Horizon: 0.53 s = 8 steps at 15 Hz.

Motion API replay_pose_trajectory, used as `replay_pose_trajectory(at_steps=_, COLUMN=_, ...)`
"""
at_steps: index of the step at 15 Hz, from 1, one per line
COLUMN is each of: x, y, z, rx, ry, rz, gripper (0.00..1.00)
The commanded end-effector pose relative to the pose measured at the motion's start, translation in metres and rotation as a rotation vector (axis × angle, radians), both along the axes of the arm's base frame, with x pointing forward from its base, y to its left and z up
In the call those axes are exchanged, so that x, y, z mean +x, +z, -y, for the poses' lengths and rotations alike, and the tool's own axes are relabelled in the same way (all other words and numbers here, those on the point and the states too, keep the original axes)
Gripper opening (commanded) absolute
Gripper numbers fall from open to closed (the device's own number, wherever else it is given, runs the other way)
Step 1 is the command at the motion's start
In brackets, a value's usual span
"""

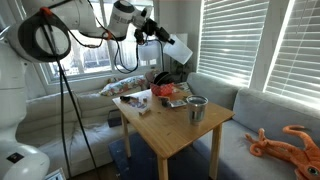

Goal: Pick up the clear cup and pour all its contents onto the table, put the clear cup back on the table

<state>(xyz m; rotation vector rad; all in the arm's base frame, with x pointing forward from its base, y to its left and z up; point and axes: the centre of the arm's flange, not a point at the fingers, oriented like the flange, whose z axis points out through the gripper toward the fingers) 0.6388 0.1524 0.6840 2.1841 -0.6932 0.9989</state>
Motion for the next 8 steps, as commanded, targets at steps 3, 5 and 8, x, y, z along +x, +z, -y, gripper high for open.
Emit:
replay_pose_trajectory(at_steps=3, x=0.007, y=-0.087, z=0.065, rx=0.273, ry=-0.083, rz=0.055, gripper=0.01)
replay_pose_trajectory(at_steps=5, x=0.012, y=-0.096, z=0.077, rx=0.343, ry=-0.104, rz=0.123, gripper=0.01)
replay_pose_trajectory(at_steps=8, x=0.035, y=-0.097, z=0.077, rx=0.315, ry=-0.112, rz=0.123, gripper=0.04)
